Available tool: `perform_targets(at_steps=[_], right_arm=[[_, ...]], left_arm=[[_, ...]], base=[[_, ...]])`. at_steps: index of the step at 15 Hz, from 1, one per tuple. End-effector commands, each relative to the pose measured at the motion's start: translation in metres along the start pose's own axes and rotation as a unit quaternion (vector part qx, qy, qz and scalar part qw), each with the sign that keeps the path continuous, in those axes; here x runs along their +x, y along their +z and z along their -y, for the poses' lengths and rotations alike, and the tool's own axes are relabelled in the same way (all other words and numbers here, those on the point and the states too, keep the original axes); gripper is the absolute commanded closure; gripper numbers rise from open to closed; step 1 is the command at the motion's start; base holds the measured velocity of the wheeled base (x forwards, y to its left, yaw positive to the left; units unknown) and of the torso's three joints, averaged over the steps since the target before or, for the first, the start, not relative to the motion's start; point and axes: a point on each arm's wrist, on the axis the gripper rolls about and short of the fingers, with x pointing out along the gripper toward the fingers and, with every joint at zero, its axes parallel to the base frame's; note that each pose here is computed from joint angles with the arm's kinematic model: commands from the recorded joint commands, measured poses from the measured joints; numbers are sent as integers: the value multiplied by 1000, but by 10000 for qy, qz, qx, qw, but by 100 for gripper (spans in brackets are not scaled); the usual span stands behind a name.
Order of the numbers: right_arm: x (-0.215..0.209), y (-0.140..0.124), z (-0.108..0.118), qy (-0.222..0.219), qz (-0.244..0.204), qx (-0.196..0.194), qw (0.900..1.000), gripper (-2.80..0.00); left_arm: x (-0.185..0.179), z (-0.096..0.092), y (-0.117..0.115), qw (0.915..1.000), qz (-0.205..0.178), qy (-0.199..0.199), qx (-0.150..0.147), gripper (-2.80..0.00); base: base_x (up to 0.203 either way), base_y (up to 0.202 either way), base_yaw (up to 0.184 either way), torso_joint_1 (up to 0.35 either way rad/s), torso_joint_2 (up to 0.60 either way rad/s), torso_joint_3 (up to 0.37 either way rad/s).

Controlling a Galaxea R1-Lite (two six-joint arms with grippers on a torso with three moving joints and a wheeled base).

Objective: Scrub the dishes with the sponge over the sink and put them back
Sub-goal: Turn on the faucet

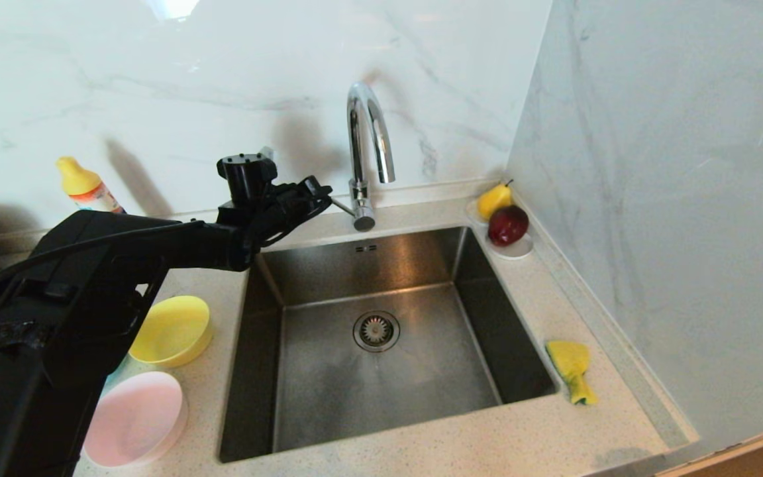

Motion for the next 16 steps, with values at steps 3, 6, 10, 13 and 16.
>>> perform_targets(at_steps=[3, 6, 10, 13, 16], right_arm=[[0, 0, 0, 4, -6, -1, 10000, 0], [0, 0, 0, 6, -6, -1, 10000, 0], [0, 0, 0, 0, -10, -1, 10000, 0], [0, 0, 0, 6, -6, -1, 10000, 0], [0, 0, 0, 6, -13, -1, 10000, 0]], left_arm=[[-1, 1, 3, 10000, 36, -16, 1, 0], [0, 0, 0, 10000, -1, -20, 0, 0], [2, 1, -5, 10000, -49, -29, -16, 0], [4, 1, -11, 9999, -96, -28, -19, 0], [5, 3, -13, 9999, -117, -34, -22, 0]], base=[[0, 0, 0, 0, 0, 0], [0, 0, 0, 0, 0, 0], [0, 0, 0, 0, 0, 0], [0, 0, 0, 0, 0, 0], [0, 0, 0, 0, 0, 0]])
